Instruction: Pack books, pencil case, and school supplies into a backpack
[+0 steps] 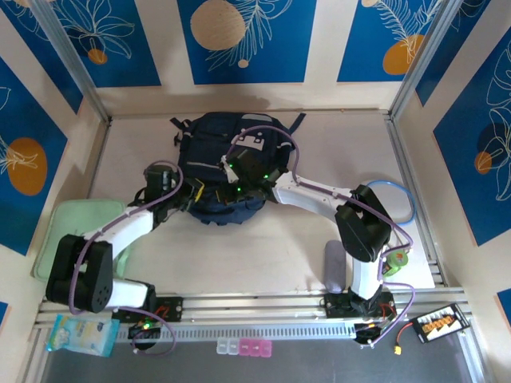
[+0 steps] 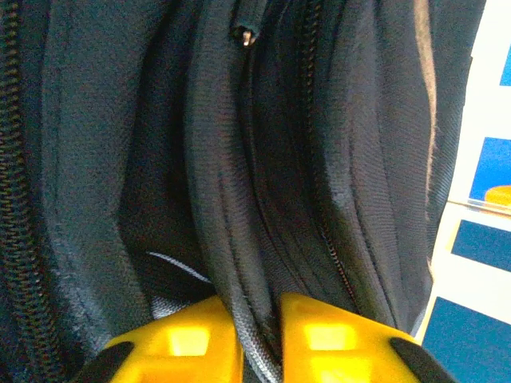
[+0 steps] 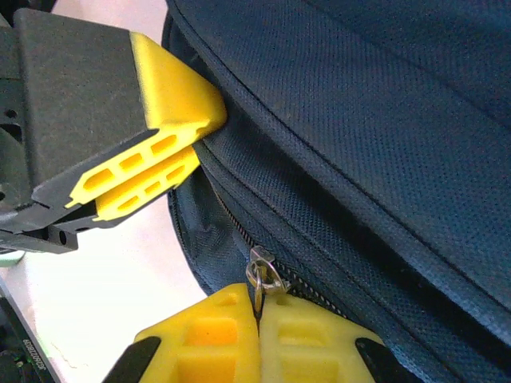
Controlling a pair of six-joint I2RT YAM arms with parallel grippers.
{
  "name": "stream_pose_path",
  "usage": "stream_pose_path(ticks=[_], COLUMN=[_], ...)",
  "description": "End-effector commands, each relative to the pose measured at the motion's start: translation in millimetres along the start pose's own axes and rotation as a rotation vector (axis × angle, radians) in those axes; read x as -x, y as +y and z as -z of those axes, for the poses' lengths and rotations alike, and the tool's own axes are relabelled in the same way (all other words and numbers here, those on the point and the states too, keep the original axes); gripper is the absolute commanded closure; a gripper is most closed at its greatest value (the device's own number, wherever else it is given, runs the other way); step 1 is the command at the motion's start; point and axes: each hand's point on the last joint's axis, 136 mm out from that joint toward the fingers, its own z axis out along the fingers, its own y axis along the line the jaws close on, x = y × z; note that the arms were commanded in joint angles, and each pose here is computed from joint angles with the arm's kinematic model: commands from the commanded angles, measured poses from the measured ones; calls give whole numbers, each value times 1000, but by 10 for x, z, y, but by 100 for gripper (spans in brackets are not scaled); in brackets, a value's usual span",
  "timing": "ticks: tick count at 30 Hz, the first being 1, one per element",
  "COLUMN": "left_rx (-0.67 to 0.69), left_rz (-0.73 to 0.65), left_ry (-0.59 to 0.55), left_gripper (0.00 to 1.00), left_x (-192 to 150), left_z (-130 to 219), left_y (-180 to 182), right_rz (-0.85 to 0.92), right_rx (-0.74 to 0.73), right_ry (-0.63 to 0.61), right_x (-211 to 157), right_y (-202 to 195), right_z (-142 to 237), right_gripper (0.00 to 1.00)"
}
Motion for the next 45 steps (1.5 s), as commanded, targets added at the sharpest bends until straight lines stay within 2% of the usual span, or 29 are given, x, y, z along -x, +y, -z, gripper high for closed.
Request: stream_pose_path(ticks=[1,4,10,17,24,27,30,39,45], left_rx=[8,16,30,53,80,117,158,211,228], left_rz=[-54,-76,-124,-171,-182,-199,-215,-296,-312], left_ry=[-3,-13,-45,-81,-84,-82,-74,11,91], left_gripper=[91,100,100,100,100,100,100,100,100], left_x=[3,23,82,155,174,178,193,132,106], left_z=[-30,-14,76,195,257,297,342,393,387], left_y=[-65,-82,-142,-189,-125,-37,76,192,300], right_rz=[-1,-17,-65,-102,-59,54,102,97,-11], right_rx=[-26,-106,-304,-418,-436,-329,-318,-374,-381], right_ry=[-22,-27,-27,-40,-58,-36,-13,-17,15], right_x=[-4,-57,-180,-245,-77,21,109,441,592], right_y=[2,-178,-685,-1144,-1434,-1381,-1503,-1943,-2066], right_z=[111,173,361,593,668,593,576,579,552], right_gripper=[100,100,100,100,100,99,99,97,98])
